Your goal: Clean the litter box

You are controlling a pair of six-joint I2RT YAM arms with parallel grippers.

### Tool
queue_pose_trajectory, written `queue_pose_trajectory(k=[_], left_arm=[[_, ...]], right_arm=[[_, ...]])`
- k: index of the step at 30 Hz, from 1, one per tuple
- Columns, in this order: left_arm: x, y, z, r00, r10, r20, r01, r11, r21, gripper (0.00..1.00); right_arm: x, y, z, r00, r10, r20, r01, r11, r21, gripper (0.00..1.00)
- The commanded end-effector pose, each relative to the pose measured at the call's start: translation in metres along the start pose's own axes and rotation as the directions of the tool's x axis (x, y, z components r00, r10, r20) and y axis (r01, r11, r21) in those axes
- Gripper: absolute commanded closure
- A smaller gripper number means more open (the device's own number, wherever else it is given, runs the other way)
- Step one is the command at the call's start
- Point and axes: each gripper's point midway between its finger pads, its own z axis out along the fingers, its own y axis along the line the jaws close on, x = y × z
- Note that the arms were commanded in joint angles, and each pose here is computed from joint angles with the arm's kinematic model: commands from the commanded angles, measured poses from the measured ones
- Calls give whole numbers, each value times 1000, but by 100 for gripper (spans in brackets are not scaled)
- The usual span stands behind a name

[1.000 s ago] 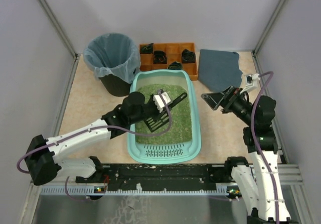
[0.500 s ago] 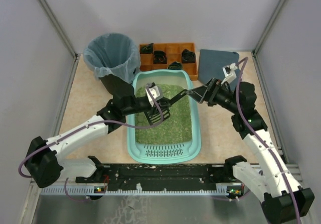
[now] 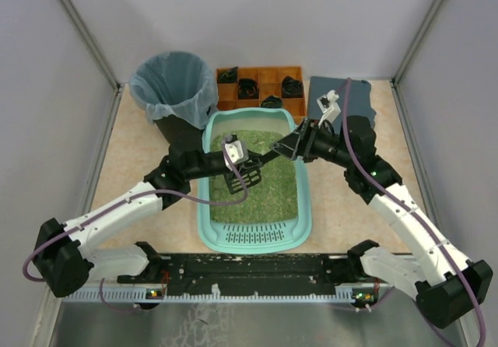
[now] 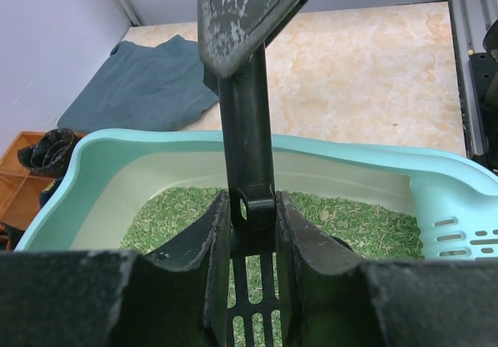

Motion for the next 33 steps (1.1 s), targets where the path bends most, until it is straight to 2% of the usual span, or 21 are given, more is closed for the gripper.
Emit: queue_pose_trajectory(k=[1, 13, 33], left_arm=[[-10, -5, -5, 997, 63, 39, -64, 998, 21, 100], [-10, -10, -4, 997, 61, 53, -63, 997, 48, 100], [-12, -16, -2, 996, 37, 80, -43, 996, 78, 100]], right_arm=[[-9, 23, 5, 998, -61, 10, 62, 998, -24, 41], [14, 21, 18, 996, -57, -74, 57, 998, 4, 55], [27, 19, 26, 991, -41, -128, 38, 999, -29, 63]])
